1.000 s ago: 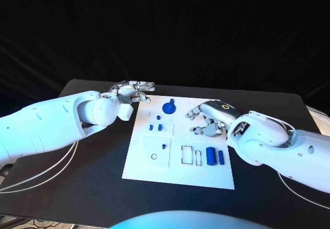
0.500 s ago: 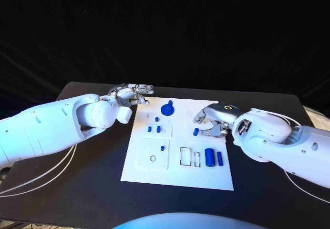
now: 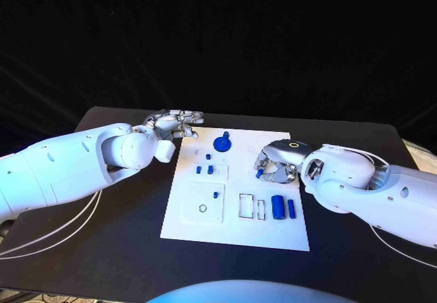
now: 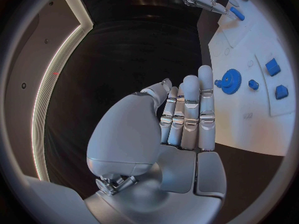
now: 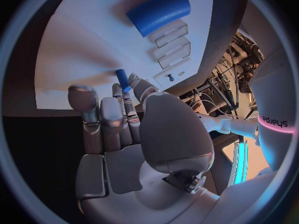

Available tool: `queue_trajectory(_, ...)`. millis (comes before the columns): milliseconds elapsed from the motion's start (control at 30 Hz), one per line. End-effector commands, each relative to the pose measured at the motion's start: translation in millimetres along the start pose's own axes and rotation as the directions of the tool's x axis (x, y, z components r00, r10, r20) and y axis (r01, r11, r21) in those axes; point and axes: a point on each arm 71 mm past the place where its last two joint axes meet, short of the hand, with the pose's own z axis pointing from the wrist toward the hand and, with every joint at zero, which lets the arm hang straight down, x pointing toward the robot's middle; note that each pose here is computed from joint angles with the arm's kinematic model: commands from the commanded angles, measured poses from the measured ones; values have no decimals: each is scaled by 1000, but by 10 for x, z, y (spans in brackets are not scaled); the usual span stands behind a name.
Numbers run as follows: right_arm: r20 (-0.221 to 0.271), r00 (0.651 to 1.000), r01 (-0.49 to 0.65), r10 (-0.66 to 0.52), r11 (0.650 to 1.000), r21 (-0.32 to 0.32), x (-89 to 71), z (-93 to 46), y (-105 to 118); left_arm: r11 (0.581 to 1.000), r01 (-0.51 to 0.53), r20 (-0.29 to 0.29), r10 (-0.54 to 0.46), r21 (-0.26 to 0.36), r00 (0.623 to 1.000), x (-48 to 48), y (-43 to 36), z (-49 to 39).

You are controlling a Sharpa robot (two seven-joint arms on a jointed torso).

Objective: Assemble the parts on the task board

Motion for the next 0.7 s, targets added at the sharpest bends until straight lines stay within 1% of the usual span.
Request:
queue_trajectory(33, -19, 1000, 14, -14, 1000, -14, 27, 15, 16, 1000, -1, -23, 2, 6, 1000, 25, -7, 1)
queue_trajectory(233, -6, 1000, 25, -25, 1000, -3, 28, 30, 11, 1000, -2, -24, 2, 5, 1000, 25, -7, 0)
queue_trajectory(400, 19, 998, 57, -58, 998, 12, 18, 42, 2, 1000, -2, -25, 2, 4, 1000, 28, -6, 1)
queue_trajectory(567, 51, 996, 67, -68, 998, 15, -3, 38, 12, 1000, -2, -25, 2, 2, 1000, 25, -4, 1)
queue_trajectory(700, 89, 995, 52, -52, 999, 4, -38, -1, 42, 1000, -5, -24, 5, 2, 1000, 20, -5, 2)
